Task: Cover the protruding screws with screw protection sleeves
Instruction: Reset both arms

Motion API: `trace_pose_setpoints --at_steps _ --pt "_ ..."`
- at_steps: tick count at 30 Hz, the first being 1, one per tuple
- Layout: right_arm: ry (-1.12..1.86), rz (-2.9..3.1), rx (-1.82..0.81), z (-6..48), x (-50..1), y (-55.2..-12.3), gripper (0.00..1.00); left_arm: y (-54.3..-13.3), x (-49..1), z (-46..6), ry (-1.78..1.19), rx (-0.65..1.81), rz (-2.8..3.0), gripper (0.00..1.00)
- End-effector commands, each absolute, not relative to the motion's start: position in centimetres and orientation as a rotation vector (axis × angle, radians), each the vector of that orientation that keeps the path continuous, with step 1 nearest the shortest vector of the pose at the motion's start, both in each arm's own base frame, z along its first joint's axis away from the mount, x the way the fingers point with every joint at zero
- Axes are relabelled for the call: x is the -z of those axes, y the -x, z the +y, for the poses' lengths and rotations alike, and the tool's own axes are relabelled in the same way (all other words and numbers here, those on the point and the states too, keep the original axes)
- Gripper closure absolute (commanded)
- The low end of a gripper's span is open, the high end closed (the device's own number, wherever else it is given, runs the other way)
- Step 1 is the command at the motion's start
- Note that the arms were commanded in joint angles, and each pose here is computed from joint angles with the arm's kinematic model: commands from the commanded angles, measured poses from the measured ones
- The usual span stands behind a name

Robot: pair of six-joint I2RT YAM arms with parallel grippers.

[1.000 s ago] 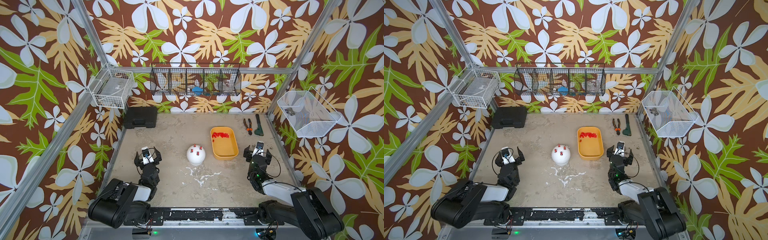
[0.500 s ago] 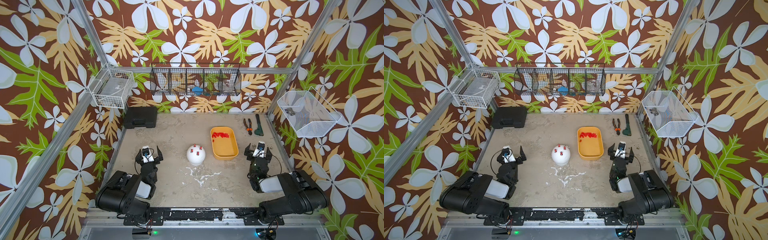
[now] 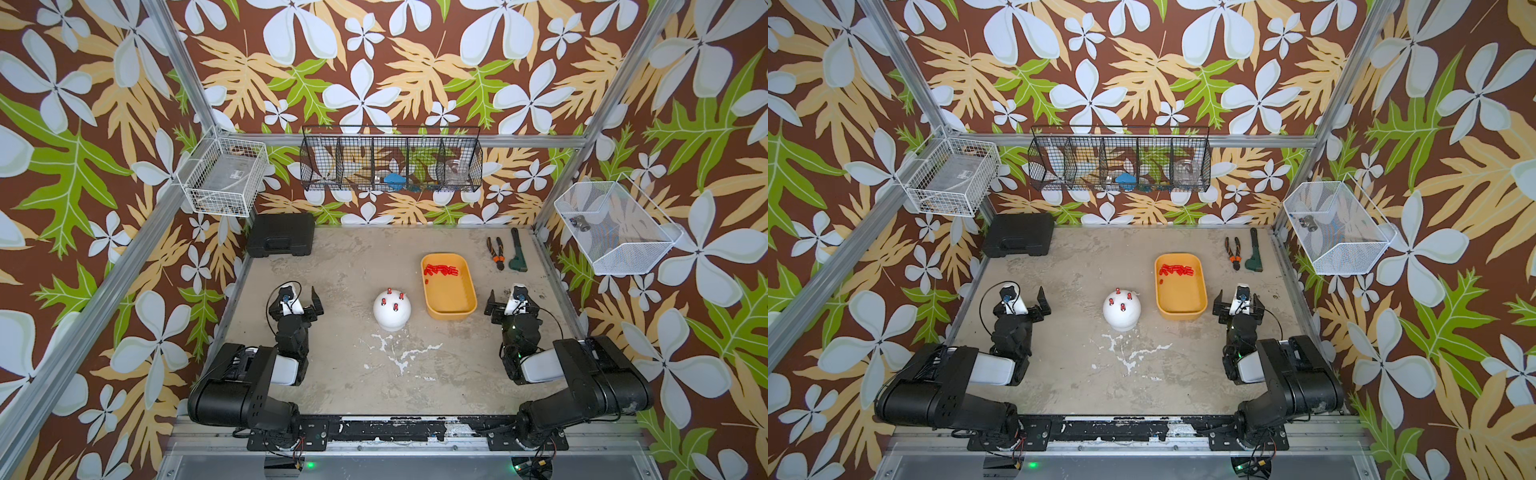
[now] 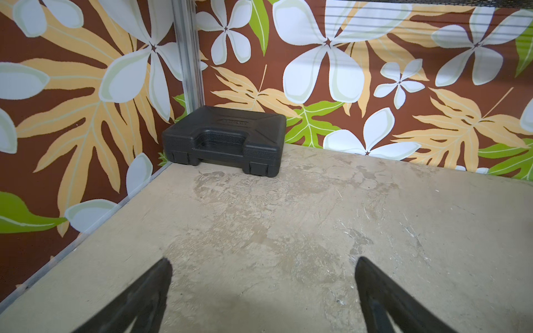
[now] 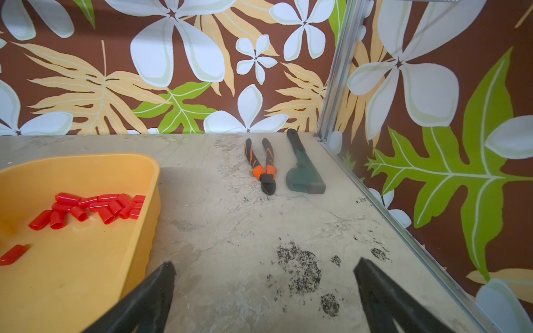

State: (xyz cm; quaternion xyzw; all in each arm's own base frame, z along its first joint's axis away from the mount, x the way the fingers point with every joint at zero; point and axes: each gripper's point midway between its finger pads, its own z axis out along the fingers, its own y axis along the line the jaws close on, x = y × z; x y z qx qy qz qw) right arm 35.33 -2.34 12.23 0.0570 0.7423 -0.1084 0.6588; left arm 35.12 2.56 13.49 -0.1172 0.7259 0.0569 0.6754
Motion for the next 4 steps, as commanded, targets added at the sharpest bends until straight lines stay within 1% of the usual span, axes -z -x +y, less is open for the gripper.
trace_pose_setpoints --at_steps 1,4 --pt "-0.139 1.639 0.237 -2.36 -13.24 -35.4 0.0 -35.37 -13.29 1.49 0.218 -0.064 1.649 0.0" --pt "-0.138 1.642 0.237 -2.35 -13.16 -35.38 0.0 -35.32 -13.31 1.48 0.217 -0.065 1.648 0.0"
